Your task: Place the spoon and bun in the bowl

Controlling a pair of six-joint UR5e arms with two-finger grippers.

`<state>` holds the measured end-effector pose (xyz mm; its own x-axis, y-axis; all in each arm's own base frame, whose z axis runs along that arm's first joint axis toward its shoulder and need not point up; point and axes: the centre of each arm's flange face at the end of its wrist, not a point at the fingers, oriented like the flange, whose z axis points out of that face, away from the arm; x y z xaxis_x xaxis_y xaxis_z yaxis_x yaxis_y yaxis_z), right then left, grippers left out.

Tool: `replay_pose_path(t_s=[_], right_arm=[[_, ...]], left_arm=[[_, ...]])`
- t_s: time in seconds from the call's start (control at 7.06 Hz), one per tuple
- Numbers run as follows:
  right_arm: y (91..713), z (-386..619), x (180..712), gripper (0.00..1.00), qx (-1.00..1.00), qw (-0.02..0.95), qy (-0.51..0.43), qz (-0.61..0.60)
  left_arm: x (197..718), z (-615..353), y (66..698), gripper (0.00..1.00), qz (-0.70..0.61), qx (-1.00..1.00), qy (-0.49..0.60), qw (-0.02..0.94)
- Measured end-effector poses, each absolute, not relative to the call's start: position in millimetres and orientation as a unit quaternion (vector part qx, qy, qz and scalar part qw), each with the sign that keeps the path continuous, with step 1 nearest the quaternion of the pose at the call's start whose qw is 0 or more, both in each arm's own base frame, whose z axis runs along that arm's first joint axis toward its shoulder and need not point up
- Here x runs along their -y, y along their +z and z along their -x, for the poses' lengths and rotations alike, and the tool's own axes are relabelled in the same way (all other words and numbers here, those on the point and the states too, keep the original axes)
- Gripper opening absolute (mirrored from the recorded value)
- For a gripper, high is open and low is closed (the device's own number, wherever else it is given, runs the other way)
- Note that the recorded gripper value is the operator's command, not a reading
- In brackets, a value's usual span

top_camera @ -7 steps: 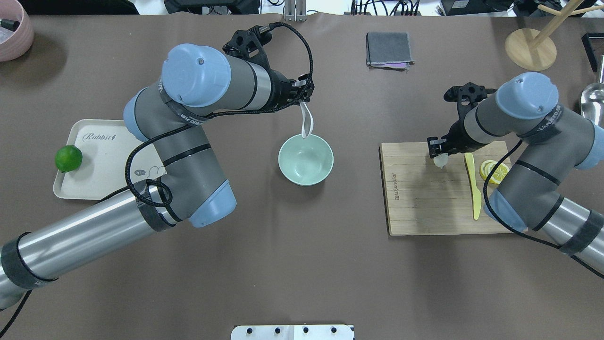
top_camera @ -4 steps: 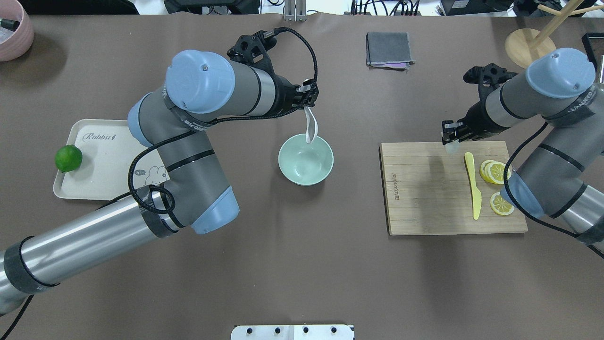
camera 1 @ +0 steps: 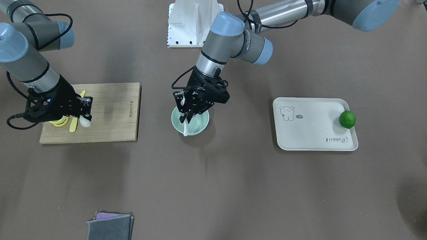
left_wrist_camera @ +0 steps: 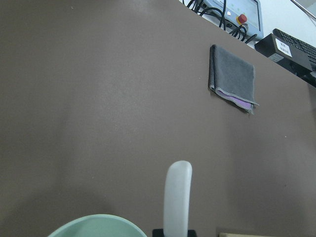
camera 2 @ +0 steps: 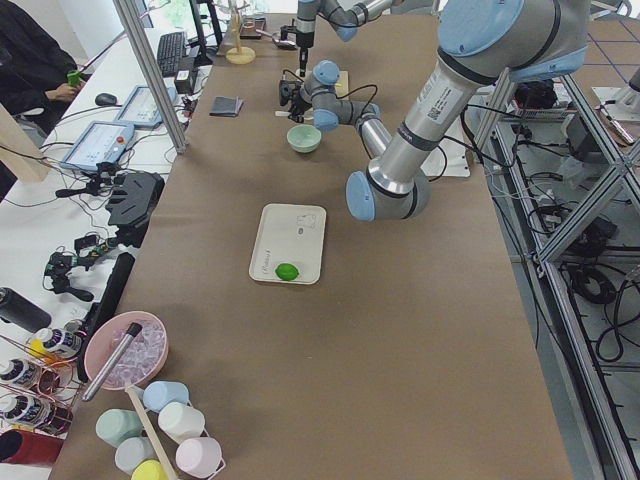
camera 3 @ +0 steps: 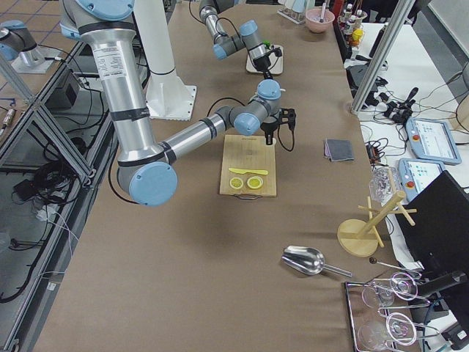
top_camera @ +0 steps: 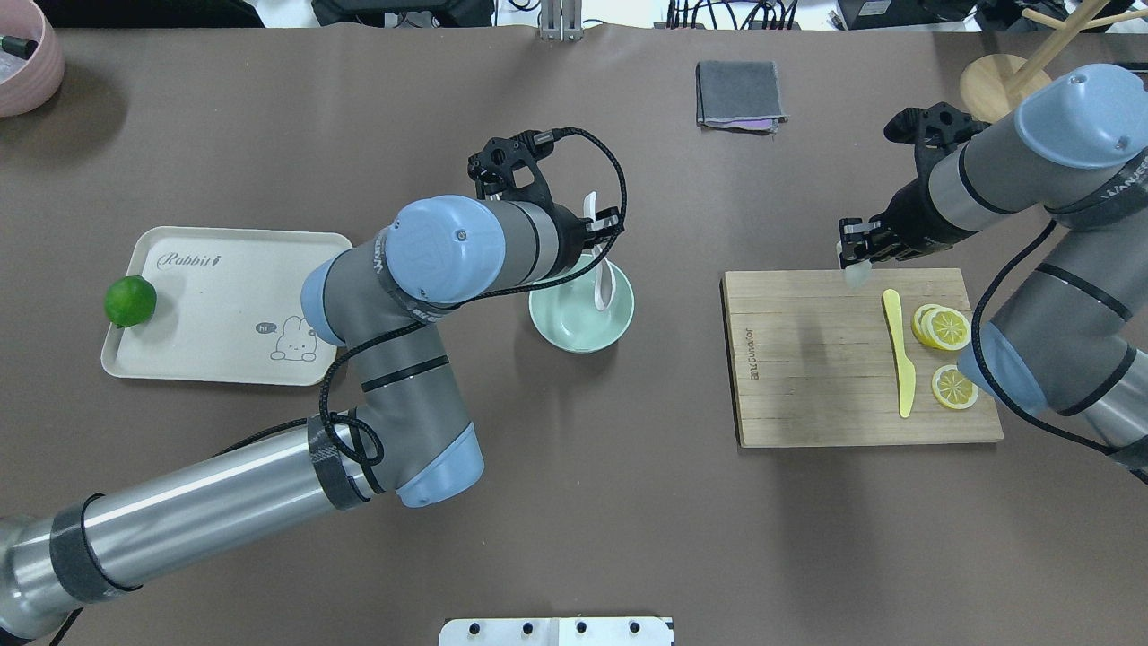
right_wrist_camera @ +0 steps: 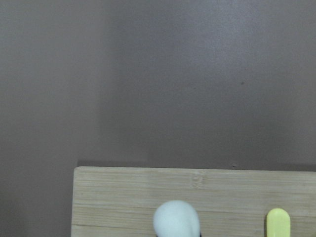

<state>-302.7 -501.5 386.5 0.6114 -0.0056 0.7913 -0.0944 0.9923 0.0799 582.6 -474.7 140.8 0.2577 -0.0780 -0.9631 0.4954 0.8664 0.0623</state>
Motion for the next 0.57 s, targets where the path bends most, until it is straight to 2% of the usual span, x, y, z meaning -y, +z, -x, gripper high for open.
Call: replay_pose_path(t_s=[0.28,0.43,0.57], right_arm=[[376.8,303.6,496.8,0.00,0.446,0.893,0.039,-0.051],[373.1,305.1,494.2,0.00,0.449,0.891,0.043,-0.049],[370.9,306.3,492.5,0.00,0.450,0.890,0.044,-0.048]], left_arm=[[473.3,-595.7,149.4,0.00,-0.207,-0.566,-0.162,0.782],[473.4,-596.8,151.0,0.28,-0.218,-0.561,-0.145,0.786],[473.2,-596.5,153.4,0.99,-0.233,-0.553,-0.122,0.790]])
